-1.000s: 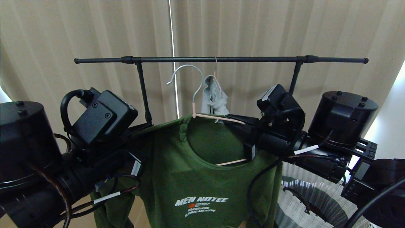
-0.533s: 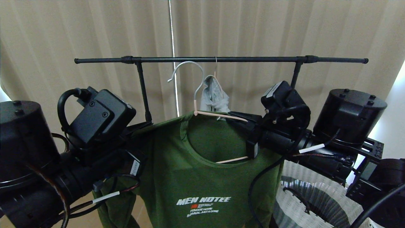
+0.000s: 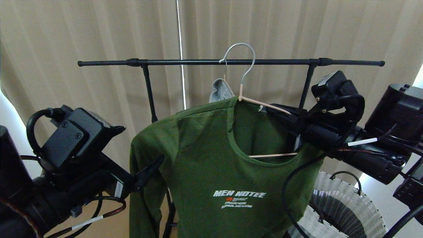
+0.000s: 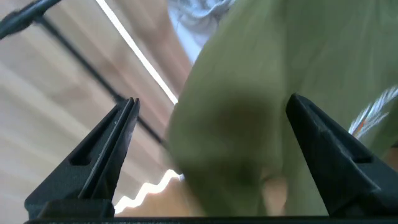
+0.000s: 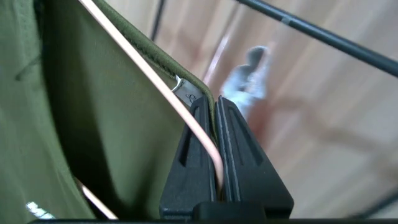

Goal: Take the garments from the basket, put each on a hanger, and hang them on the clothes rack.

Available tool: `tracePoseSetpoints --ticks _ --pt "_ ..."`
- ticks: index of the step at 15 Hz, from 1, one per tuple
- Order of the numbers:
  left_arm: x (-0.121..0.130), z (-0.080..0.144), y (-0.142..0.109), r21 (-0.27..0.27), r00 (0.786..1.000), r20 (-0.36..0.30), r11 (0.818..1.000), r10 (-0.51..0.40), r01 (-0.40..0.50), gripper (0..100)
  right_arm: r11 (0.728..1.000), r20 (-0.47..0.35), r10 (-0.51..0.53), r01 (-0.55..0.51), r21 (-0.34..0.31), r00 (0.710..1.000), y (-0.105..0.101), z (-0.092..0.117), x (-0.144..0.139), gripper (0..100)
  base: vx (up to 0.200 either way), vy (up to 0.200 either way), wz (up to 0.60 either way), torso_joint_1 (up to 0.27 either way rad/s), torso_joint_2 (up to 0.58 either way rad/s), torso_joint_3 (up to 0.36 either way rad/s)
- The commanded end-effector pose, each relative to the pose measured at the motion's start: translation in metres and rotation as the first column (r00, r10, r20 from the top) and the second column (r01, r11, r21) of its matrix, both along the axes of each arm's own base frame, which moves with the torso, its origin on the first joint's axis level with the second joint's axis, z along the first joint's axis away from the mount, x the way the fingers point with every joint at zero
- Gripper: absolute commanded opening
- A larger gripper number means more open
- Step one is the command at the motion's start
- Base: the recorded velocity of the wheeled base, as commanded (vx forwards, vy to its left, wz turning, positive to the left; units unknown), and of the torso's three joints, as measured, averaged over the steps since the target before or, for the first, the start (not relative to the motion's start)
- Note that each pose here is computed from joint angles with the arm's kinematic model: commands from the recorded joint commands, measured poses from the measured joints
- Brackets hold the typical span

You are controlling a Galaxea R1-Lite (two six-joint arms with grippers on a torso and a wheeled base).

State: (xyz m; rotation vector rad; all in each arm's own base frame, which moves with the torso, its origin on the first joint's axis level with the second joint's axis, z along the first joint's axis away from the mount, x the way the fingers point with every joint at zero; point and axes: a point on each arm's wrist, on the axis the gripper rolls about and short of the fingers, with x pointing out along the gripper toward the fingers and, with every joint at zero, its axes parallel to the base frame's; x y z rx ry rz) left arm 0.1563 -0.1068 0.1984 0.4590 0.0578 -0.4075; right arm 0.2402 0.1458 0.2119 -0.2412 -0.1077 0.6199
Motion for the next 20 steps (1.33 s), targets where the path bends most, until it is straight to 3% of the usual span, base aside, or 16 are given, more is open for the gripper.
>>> tracePoseSetpoints --ticks 1,5,10,15,16,20 --pt "-0.004 -0.007 0.015 0.006 0.999 -0.013 0.999 0.048 -0.048 100 0.999 0.034 -0.031 0.030 0.020 0.999 -0.014 0.010 -0.006 0 0.000 0.000 0.00 0.000 0.00 0.000" --pt "-0.004 -0.025 0.022 0.029 0.997 -0.077 1.000 0.001 0.001 100 0.999 0.060 -0.039 0.037 0.039 0.997 -0.019 0.018 -0.011 0 0.000 0.000 0.00 0.000 0.00 0.000" --pt "0.008 -0.033 0.019 0.032 0.991 -0.129 0.999 0.029 -0.025 100 0.999 0.071 -0.030 0.027 0.044 0.997 -0.020 0.022 -0.014 0 0.000 0.000 0.00 0.000 0.00 0.000" --pt "0.013 -0.034 0.018 0.025 0.991 -0.126 0.999 0.037 -0.034 100 0.999 0.072 -0.024 0.021 0.046 0.997 -0.021 0.022 -0.017 0 0.000 0.000 0.00 0.000 0.00 0.000" --pt "0.014 -0.034 0.018 0.022 0.992 -0.117 0.999 0.036 -0.034 0 0.999 0.072 -0.024 0.021 0.046 0.997 -0.021 0.022 -0.017 0 0.000 0.000 0.00 0.000 0.00 0.000" --pt "0.018 -0.037 0.016 0.024 0.991 -0.126 0.999 0.042 -0.039 0 0.999 0.072 -0.027 0.024 0.046 0.997 -0.021 0.022 -0.017 0 0.000 0.000 0.00 0.000 0.00 0.000"
